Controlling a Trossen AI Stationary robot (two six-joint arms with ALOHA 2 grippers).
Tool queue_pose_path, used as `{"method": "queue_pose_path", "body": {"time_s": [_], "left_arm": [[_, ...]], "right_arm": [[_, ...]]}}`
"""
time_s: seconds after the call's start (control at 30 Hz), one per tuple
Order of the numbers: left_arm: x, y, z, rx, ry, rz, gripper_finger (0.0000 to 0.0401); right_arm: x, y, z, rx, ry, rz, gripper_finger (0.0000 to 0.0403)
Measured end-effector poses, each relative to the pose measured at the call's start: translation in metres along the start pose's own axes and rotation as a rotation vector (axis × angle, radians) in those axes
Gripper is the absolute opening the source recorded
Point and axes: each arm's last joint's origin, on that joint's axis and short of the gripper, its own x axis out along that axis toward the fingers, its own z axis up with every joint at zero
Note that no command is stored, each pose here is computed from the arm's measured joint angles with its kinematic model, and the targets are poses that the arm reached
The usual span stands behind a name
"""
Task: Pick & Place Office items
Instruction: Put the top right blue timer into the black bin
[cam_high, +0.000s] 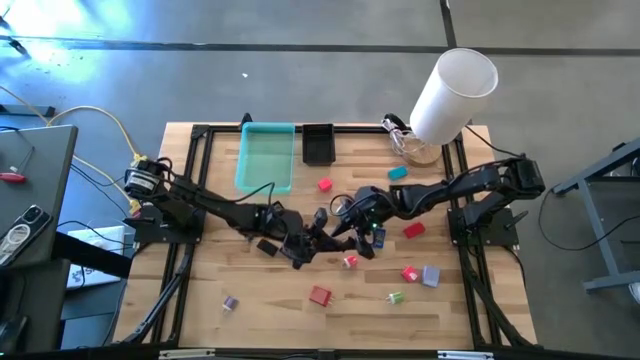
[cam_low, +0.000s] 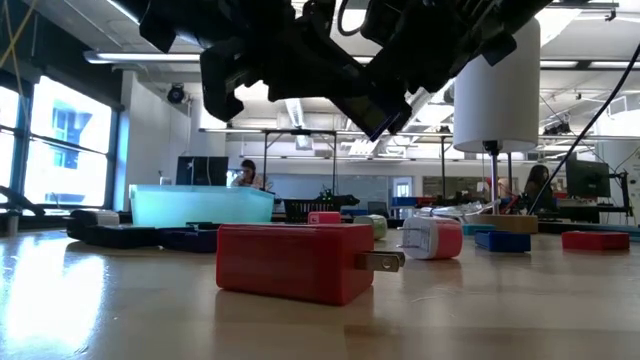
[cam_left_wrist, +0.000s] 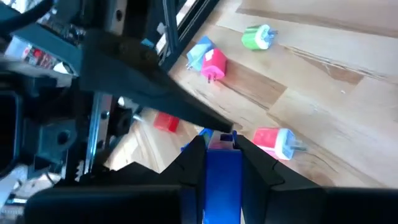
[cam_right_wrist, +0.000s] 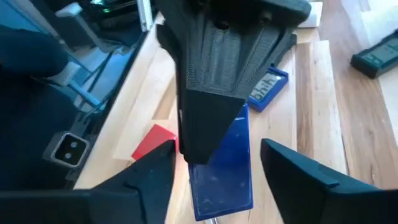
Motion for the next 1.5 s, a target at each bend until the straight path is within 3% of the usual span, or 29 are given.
{"method": "queue_pose_path", "body": {"time_s": [0.17,0.3,0.4,0.57,0.8,1.0,1.3,1.5], "left_arm": [[0.0,-0.001,-0.001,-0.118,0.027,0.01,0.005],[-0.004,-0.001,0.004,-0.29,-0.002,-0.026,0.005],[-0.011,-0.005,0.009,-0.349,0.023,-0.051,0.005],[-0.03,-0.005,0.017,-0.432,0.132,-0.009,0.005],[-0.073,-0.002,0.044,-0.601,0.103,-0.058,0.005],[-0.115,0.004,0.051,-0.665,0.204,0.071,0.005],[-0.152,0.015,0.052,-0.724,0.203,0.125,0.005],[-0.159,0.032,0.067,-0.719,0.0,0.204,0.005]], "right_arm": [[0.0,0.0,0.002,-0.012,-0.038,-0.079,0.0275],[0.0,0.0,-0.001,-0.057,0.003,-0.031,0.03],[0.0,-0.002,-0.005,-0.066,0.049,-0.033,0.0309],[-0.006,-0.006,-0.007,-0.065,0.075,-0.141,0.0309],[-0.02,-0.005,-0.004,-0.041,0.045,-0.397,0.031],[-0.028,-0.006,-0.001,0.011,0.007,-0.516,0.0308],[-0.027,-0.002,0.004,0.052,-0.06,-0.477,0.031],[-0.021,0.005,0.021,0.012,-0.216,-0.265,0.031]]}}
